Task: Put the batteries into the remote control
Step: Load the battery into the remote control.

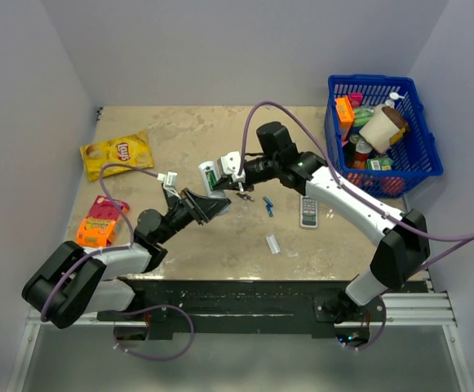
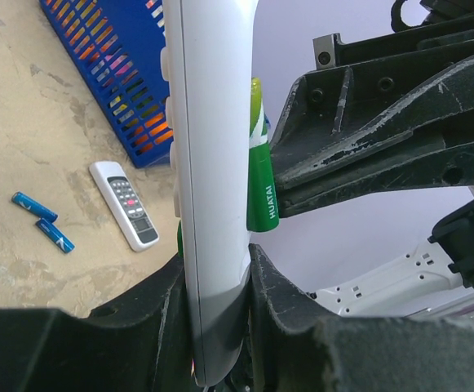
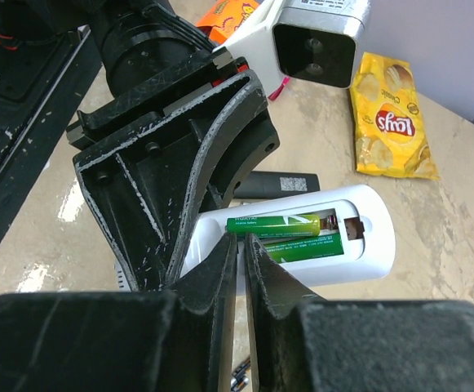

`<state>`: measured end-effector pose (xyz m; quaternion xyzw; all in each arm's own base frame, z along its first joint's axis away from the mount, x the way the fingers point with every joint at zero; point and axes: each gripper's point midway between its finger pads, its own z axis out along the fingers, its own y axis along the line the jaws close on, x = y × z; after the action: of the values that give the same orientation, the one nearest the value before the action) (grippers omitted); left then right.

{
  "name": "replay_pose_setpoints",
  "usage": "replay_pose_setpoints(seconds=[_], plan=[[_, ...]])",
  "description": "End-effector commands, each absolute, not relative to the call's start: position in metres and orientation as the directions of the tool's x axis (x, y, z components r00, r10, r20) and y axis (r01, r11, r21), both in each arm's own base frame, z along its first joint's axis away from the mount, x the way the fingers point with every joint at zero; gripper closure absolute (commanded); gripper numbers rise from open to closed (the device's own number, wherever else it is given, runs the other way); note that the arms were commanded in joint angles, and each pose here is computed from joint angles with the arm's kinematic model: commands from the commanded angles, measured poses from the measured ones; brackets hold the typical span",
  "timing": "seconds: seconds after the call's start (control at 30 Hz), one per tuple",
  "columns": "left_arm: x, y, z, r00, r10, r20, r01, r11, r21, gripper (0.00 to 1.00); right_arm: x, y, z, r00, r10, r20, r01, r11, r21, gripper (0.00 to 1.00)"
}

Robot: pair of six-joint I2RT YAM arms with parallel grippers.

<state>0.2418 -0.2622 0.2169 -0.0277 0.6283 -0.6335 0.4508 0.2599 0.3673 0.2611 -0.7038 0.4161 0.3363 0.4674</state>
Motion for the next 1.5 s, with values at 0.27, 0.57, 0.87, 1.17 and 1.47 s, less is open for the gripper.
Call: replay_pose_setpoints(seconds=[0.27,0.57,0.87,1.17,1.47], plan=[[0.245,-0.261,0.250,-0.529,-0.640,-0.557,0.620,0.156,-0.769,1.00,0.262,0.371,0.276,0.455,-0.251,-0.854,-0.888,-0.203,-0.413,0.84],[0.246,-0.260,0.249,-0.530,-0.641,-0.555,0.617,0.158,-0.771,1.00,0.267,0.365,0.302,0.507,-0.247,-0.826,-0.862,-0.140,-0.487,0.72],[0.246,-0.261,0.249,-0.531,-0.639,-0.556,0.618,0.157,-0.771,1.00,0.268,0.369,0.307,0.516,-0.216,-0.829,-0.856,-0.134,-0.499,0.70],[0.245,-0.261,0.248,-0.536,-0.638,-0.553,0.615,0.154,-0.774,1.00,0.260,0.378,0.305,0.525,-0.201,-0.827,-0.850,-0.161,-0.501,0.68],[0.246,-0.261,0.248,-0.537,-0.637,-0.553,0.614,0.154,-0.774,1.00,0.263,0.379,0.294,0.526,-0.231,-0.818,-0.850,-0.167,-0.499,0.65]])
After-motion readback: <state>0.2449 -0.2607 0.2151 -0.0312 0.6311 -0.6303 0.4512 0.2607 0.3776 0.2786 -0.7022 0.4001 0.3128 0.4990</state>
